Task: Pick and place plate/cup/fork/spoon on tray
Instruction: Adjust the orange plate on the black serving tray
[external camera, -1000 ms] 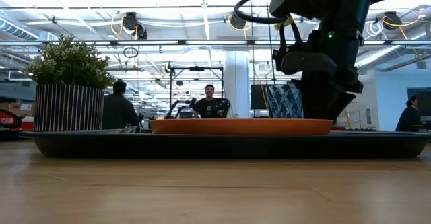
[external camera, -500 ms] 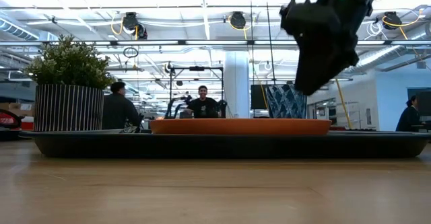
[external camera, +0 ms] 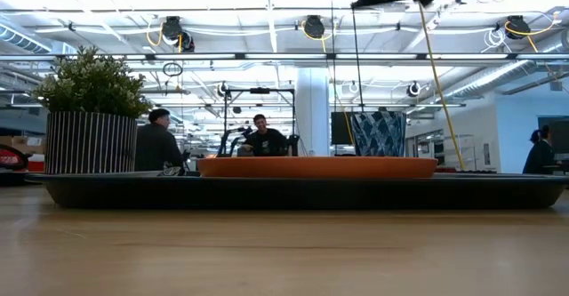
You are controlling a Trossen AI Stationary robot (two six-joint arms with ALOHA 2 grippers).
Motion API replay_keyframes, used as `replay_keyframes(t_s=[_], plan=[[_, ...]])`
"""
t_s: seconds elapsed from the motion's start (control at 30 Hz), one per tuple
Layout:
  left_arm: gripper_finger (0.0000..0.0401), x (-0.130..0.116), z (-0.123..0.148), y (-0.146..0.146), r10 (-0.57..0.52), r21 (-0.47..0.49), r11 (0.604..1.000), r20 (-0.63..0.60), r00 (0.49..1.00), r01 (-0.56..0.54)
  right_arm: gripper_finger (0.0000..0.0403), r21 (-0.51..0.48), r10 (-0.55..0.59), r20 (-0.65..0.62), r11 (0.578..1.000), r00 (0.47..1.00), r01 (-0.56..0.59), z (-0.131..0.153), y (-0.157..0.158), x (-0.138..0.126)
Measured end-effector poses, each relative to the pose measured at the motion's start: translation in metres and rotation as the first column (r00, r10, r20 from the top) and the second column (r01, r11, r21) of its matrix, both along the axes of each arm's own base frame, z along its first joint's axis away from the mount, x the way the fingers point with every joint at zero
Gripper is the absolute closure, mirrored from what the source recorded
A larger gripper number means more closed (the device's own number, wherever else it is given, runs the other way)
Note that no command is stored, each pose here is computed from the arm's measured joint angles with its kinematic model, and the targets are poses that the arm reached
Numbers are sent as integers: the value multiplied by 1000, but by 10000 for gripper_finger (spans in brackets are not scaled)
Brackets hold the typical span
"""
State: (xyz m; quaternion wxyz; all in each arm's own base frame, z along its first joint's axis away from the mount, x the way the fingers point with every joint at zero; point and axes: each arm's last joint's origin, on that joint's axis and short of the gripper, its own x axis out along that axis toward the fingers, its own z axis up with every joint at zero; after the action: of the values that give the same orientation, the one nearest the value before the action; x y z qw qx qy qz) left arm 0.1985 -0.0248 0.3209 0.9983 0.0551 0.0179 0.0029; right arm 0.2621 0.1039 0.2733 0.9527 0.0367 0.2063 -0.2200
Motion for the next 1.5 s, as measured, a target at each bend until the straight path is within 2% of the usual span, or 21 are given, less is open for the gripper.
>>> replay_keyframes(t_s=[0.1, 0.23, 0.43, 0.6, 0.7, 0.8, 0.87, 0.97, 1.03, 1.1, 1.17, 1.37, 1.5], plan=[[375, 0, 1, 0, 0, -10, 1000, 8, 1000, 0, 225, -81, 70, 52, 995, 996, -66, 3, 1, -4], [375, 0, 2, 0, 2, -41, 999, 23, 1000, -1, 225, -112, 101, 105, 990, 989, -90, -13, -11, -21], [375, 0, 0, -1, -1, -92, 996, 4, 1000, 1, 225, -40, 115, 215, 993, 970, -109, -35, -38, -53], [375, 0, 2, -2, -4, -4, 1000, 24, 1000, 4, 225, -34, 96, 57, 995, 994, -94, -47, -45, -55], [375, 0, 4, 0, 31, 42, 999, 38, 999, -33, 225, 32, 68, -56, 997, 996, -66, -45, -48, -41], [375, 0, 5, 4, 88, 44, 995, 54, 995, -90, 225, 99, 52, -213, 995, 976, -32, -45, -47, -27], [375, 0, 7, 8, 120, 44, 991, 66, 991, -123, 225, 120, 25, -354, 993, 935, 19, -51, -48, -17], [375, 0, 10, 14, 160, 35, 986, 103, 982, -165, 225, 124, -30, -561, 985, 827, 119, -63, -51, -7], [375, 0, 11, 18, 180, 38, 982, 111, 977, -185, 225, 108, -67, -644, 978, 762, 177, -69, -53, -1], [375, 0, 11, 21, 194, 53, 978, 112, 975, -201, 225, 94, -89, -678, 974, 729, 206, -76, -56, 5], [375, 0, 11, 24, 207, 54, 975, 114, 972, -214, 225, 95, -97, -682, 971, 725, 220, -82, -57, 9], [375, 1, 10, 28, 230, 41, 971, 100, 968, -235, 225, 195, -55, -635, 954, 771, 229, -95, -61, 15], [375, 1, 9, 28, 226, 21, 973, 94, 970, -228, 225, 220, -50, -605, 949, 794, 228, -100, -60, 15]])
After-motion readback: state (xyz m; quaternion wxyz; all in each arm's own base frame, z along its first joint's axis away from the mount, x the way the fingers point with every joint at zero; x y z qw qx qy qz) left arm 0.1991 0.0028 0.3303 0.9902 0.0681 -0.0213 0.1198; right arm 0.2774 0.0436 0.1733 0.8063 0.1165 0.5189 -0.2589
